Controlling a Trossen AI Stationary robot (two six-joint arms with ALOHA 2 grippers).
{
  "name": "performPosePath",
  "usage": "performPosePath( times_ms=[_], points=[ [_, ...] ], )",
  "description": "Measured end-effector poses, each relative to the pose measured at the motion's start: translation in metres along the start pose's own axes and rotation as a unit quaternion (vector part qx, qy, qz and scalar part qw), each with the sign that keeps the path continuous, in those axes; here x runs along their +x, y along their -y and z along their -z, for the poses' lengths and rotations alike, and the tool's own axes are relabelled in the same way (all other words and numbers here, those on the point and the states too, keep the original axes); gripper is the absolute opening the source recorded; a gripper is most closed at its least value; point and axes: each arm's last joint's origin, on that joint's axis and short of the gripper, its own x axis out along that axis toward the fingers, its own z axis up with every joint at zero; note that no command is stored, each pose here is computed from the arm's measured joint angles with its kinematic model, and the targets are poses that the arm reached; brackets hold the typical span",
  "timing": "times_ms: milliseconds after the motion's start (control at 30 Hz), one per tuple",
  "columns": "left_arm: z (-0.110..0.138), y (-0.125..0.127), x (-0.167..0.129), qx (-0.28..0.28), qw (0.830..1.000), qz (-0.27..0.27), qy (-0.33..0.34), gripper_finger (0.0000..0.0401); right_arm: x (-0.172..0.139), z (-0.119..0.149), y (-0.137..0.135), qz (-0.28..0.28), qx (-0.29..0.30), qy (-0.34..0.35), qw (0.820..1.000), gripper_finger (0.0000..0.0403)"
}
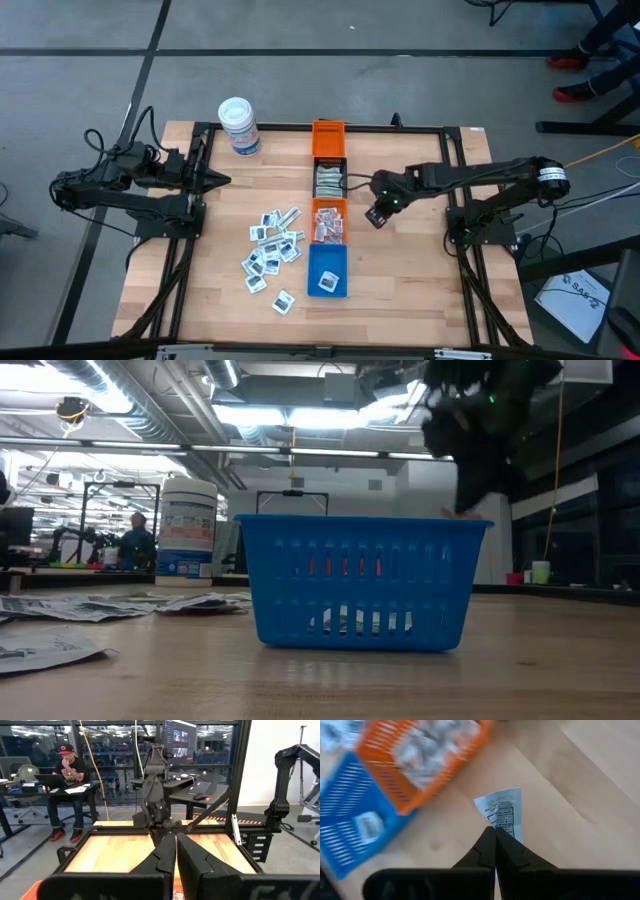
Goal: Pick & Place First Aid Supplies
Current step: Put the orange ointment pack into the bottom orange bin
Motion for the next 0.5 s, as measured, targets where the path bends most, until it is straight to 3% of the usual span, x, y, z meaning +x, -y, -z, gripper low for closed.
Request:
performPosePath(
  times_ms=[500],
  points=[
    [0.0,0.0,0.0,0.0,1.0,0.0,0.0,0.0012,-0.06,-0.031,-0.044,-0.111,-0.061,0.073,0.989,0.0001]
  ],
)
